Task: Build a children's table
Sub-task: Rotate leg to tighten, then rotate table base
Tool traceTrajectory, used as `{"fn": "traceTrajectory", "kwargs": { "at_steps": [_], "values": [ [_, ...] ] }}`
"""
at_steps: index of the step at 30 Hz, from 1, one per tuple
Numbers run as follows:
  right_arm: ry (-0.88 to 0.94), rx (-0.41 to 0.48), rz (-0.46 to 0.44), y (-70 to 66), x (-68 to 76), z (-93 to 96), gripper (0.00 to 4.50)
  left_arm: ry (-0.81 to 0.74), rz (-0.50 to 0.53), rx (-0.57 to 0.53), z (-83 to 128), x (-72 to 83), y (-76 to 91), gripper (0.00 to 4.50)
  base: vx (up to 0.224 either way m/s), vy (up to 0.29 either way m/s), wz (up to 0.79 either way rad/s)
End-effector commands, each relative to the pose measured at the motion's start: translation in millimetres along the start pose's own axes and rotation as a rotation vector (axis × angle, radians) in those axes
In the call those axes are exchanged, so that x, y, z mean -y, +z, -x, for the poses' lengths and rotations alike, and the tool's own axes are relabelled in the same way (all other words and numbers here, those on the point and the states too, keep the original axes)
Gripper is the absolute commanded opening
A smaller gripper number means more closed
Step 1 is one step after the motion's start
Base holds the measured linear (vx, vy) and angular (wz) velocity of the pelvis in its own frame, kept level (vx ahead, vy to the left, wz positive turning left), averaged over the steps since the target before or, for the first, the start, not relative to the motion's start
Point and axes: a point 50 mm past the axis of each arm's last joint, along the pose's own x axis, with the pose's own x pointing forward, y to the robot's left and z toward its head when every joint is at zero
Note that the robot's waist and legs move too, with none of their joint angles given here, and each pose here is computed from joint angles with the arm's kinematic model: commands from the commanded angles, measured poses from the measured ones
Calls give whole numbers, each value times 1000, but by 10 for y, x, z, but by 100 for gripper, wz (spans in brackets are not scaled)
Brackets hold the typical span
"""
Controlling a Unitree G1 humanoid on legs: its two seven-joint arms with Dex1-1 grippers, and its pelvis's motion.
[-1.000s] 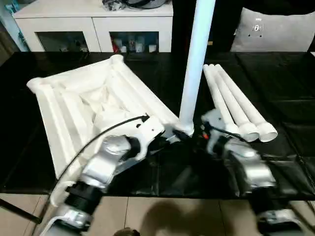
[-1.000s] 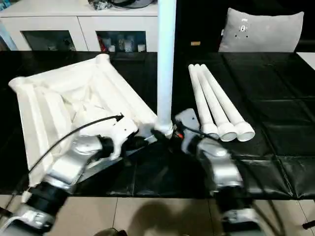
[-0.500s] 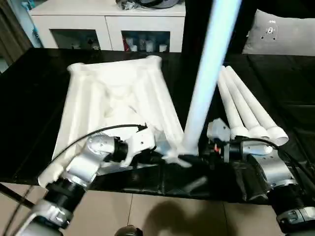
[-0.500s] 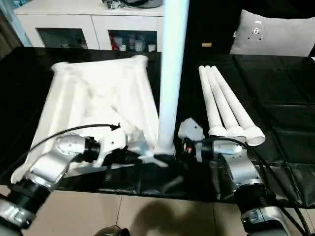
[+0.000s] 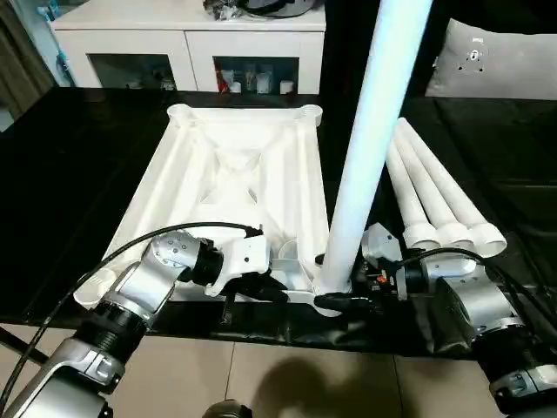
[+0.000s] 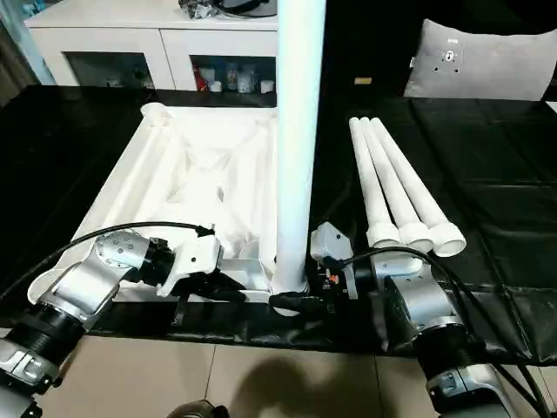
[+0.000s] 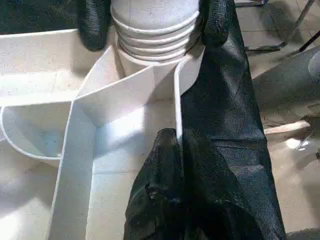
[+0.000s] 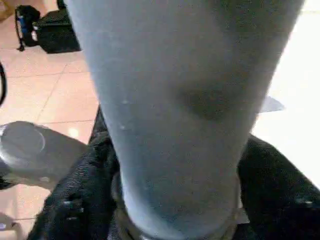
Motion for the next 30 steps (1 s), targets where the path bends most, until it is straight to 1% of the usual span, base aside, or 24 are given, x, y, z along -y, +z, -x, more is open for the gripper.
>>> {"fn": "traceTrajectory", "kwargs": {
  "at_steps": [1,3,4,5,6,7,9,12,13,14,15,16,18,20,21,23,24,26,27,30],
  "values": [
    [23,25,-14,30,-16,-18,309,-33,9,-7,-18,43,-31,0,0,0,0],
    [21,40,-22,30,-28,-38,290,-20,24,3,-15,51,-36,0,0,0,0],
    [6,58,-47,25,-36,-74,283,11,46,22,-19,53,-31,0,0,0,0],
    [-36,94,-94,18,-40,-157,283,84,89,48,-25,44,-24,0,0,0,0],
    [-36,94,-94,18,-40,-157,279,84,89,48,-25,44,-24,0,0,0,0],
    [-70,111,-125,10,-35,-213,277,137,117,59,-30,30,-19,0,0,0,0],
    [-217,132,-178,-18,23,-391,276,307,204,82,-63,-29,15,0,0,0,0],
    [-258,134,-189,-23,39,-442,275,349,229,91,-77,-44,33,0,0,0,0],
    [-322,138,-208,-29,75,-509,274,411,264,109,-105,-74,73,0,0,0,0],
    [-445,155,-267,-35,152,-613,274,503,315,142,-172,-119,161,0,0,0,0],
    [-489,167,-298,-31,182,-652,274,539,334,156,-206,-142,200,0,0,0,0],
    [-489,167,-298,-31,182,-652,274,539,334,156,-206,-142,200,0,0,0,0],
    [-583,185,-359,-21,241,-702,274,608,368,181,-267,-191,283,0,0,0,0],
    [-696,188,-421,-29,313,-729,274,692,382,204,-339,-285,388,0,0,0,0],
    [-766,173,-449,-55,355,-725,274,721,363,201,-378,-341,445,0,0,0,0],
    [-772,171,-446,-65,360,-726,274,736,359,204,-401,-379,491,0,0,0,0],
    [-790,164,-425,-66,367,-716,309,743,361,207,-413,-404,516,0,0,0,0],
    [-799,182,-421,-53,370,-704,344,737,350,190,-414,-412,512,0,0,0,0],
    [-802,201,-419,-38,372,-679,345,729,339,175,-402,-412,482,0,0,0,0],
    [-835,206,-394,-31,384,-623,357,727,338,155,-388,-408,440,0,0,0,0]
  ]
}}
